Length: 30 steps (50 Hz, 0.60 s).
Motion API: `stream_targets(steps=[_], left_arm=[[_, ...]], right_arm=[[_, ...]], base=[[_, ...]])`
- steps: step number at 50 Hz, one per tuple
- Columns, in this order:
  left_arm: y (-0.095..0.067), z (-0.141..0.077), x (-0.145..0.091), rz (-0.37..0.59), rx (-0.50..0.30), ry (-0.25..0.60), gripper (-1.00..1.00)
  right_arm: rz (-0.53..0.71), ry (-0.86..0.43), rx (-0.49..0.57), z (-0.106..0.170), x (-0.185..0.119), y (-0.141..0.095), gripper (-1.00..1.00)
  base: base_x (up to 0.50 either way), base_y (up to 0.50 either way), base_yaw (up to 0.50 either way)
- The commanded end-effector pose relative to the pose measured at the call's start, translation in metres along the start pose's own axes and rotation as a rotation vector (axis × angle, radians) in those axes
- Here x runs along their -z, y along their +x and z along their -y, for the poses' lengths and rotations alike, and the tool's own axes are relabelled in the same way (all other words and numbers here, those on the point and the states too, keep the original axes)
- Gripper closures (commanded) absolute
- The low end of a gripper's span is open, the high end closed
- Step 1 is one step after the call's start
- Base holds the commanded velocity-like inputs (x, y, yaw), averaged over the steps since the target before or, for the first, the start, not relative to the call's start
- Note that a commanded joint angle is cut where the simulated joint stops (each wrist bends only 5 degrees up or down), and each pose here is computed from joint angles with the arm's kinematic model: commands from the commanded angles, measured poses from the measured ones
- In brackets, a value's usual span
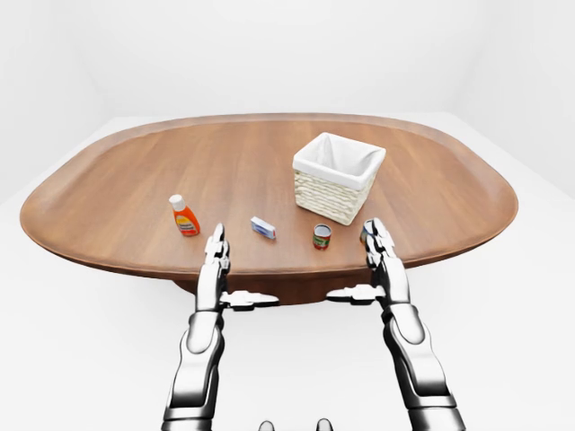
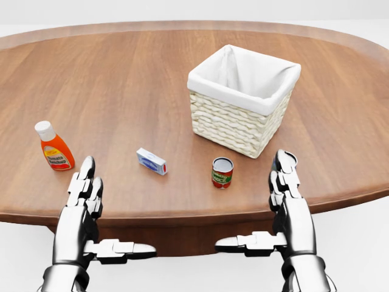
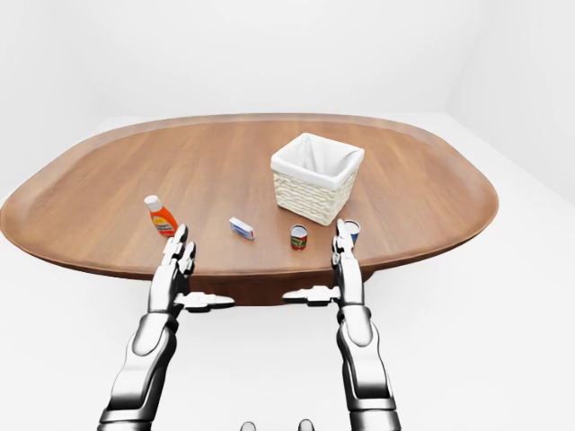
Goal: Pick up the ketchup, and put it in the basket.
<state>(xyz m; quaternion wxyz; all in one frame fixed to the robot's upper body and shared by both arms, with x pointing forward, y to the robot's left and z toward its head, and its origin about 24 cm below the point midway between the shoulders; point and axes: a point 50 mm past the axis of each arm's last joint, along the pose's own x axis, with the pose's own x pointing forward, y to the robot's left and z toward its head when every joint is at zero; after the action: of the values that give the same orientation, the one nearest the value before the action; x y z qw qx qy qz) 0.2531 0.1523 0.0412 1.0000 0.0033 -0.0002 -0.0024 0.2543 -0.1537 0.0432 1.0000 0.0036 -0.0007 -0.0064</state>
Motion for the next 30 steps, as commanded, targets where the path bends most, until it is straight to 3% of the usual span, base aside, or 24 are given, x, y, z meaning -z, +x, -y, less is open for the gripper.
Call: stream_targets(steps=[1, 15, 25, 30], left_arm=[[-0.002, -0.007, -0.002, 0.006, 0.005, 0.014, -1.0], [-0.011, -0.008, -0.013, 0.027, 0.006, 0.015, -1.0], [-0.043, -0.019, -0.06, 0.201, 0.005, 0.011, -1.0], [-0.046, -0.024, -0.067, 0.233, 0.001, 0.013, -1.0]], right_arm=[[0.01, 0.018, 0.021, 0.007, -0.006, 0.0, -1.0], [0.048, -0.029, 0.005, 0.002, -0.021, -0.011, -1.0], [0.301, -0.089, -0.004, -0.004, -0.08, -0.048, -1.0], [0.386, -0.115, -0.007, -0.006, -0.1, -0.065, -1.0]], base=[[0.0, 0.0, 0.0], [0.0, 0.0, 0.0], [0.0, 0.0, 0.0], [0.0, 0.0, 0.0]])
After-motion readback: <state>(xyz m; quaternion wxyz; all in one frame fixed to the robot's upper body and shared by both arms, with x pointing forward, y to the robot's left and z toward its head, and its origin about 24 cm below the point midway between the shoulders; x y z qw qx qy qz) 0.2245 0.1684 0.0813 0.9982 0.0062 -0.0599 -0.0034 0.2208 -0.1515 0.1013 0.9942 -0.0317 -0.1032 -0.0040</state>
